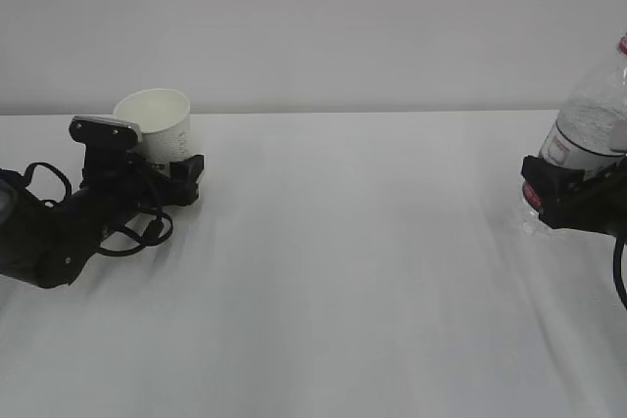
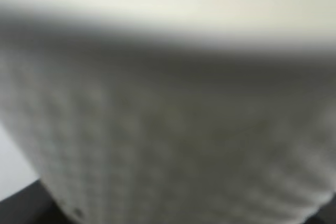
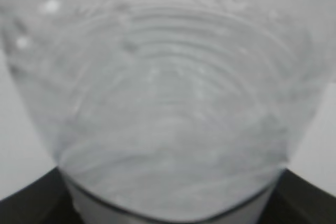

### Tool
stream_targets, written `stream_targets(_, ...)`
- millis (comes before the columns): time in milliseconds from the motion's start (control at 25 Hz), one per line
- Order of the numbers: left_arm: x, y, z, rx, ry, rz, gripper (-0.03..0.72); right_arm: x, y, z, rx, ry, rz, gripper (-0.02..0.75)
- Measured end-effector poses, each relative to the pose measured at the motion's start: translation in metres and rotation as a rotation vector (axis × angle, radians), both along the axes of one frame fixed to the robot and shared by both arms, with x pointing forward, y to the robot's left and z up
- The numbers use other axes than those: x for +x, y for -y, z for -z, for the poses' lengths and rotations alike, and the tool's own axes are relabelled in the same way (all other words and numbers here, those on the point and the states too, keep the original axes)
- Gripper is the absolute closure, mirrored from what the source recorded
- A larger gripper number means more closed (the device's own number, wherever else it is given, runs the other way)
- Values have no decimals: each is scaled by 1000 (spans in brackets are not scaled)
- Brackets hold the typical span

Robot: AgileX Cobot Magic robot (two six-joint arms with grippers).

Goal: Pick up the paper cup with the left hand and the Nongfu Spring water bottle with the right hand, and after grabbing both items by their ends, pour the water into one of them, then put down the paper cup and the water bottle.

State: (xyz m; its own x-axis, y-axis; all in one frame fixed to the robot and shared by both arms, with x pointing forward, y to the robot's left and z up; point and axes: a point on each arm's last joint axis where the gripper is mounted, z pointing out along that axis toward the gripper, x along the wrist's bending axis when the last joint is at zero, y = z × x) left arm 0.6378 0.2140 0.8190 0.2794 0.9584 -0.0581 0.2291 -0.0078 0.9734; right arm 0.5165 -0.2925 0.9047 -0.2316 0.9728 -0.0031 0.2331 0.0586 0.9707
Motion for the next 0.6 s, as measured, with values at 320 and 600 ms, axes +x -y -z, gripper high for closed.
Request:
stream_targets(320, -4, 4, 0, 17, 0, 57, 149, 0, 0, 0, 2, 1, 0, 214)
stream_targets(600, -22, 1, -15, 21, -9, 66, 150, 0, 0, 0, 2, 1, 0, 214)
